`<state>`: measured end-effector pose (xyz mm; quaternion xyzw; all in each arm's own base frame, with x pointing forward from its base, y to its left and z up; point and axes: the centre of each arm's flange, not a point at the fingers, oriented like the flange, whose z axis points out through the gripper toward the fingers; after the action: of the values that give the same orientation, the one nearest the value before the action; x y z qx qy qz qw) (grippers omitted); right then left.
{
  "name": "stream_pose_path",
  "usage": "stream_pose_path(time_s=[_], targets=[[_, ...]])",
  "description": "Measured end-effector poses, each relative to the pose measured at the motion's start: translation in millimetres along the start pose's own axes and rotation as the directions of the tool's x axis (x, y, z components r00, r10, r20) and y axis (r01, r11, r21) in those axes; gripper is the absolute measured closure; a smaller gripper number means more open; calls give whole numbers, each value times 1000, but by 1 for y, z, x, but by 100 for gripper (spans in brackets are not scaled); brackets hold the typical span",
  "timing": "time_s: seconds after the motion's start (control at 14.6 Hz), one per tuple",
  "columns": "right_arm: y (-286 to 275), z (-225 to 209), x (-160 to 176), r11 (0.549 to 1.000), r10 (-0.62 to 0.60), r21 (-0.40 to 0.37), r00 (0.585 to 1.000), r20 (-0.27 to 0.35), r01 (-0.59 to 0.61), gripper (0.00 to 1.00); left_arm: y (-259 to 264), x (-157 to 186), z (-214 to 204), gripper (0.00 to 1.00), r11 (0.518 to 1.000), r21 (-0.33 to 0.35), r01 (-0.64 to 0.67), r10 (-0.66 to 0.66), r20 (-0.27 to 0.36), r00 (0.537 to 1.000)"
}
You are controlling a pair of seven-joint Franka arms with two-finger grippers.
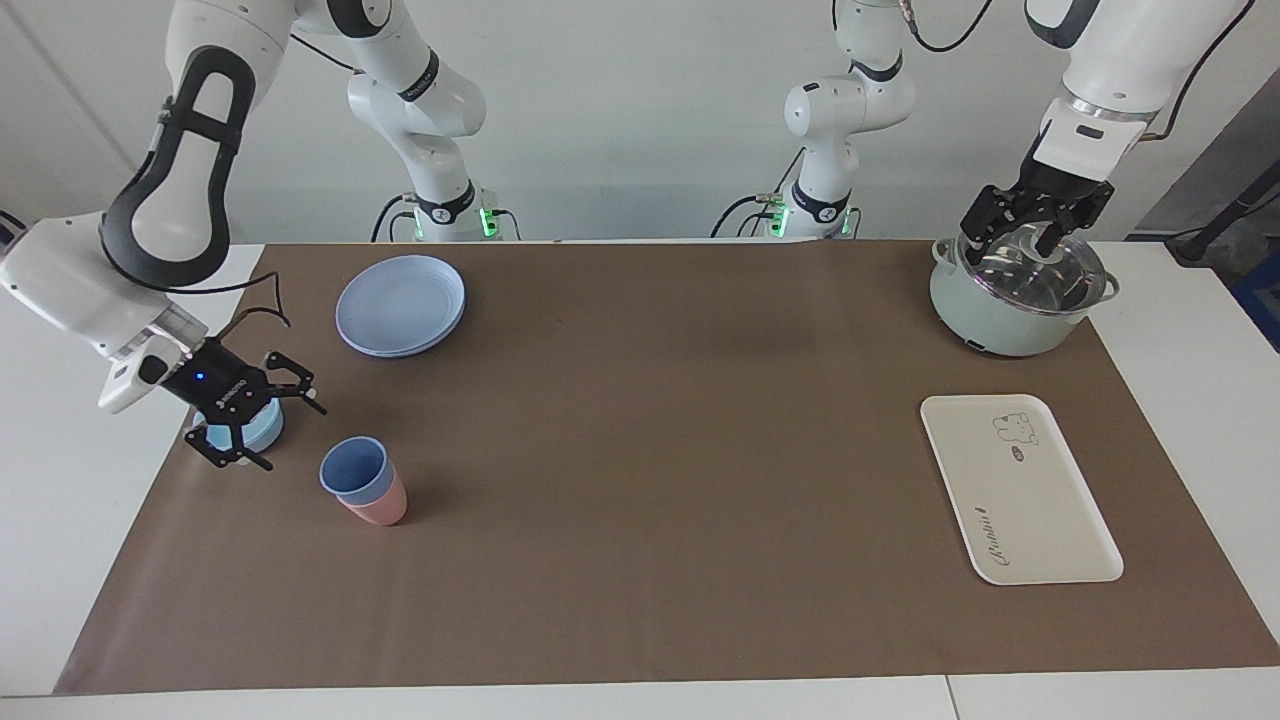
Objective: Place cup on tray
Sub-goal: 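Move the right gripper over the blue cup stacked in the pink cup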
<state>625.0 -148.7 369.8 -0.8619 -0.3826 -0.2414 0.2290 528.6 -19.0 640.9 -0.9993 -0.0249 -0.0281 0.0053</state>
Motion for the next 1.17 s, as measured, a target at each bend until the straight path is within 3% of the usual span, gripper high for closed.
stream_pose_path(time_s=[0.27,0.76,1.17], targets=[[11,39,-25,998,-48,47,997,-56,51,0,0,0,0,0,1000,0,0,0,0,1000],[14,64,-32,995,-75,49,978,-195,86,0,0,0,0,0,1000,0,0,0,0,1000],[13,79,-33,989,-127,51,969,-214,141,0,0,0,0,0,1000,0,0,0,0,1000]])
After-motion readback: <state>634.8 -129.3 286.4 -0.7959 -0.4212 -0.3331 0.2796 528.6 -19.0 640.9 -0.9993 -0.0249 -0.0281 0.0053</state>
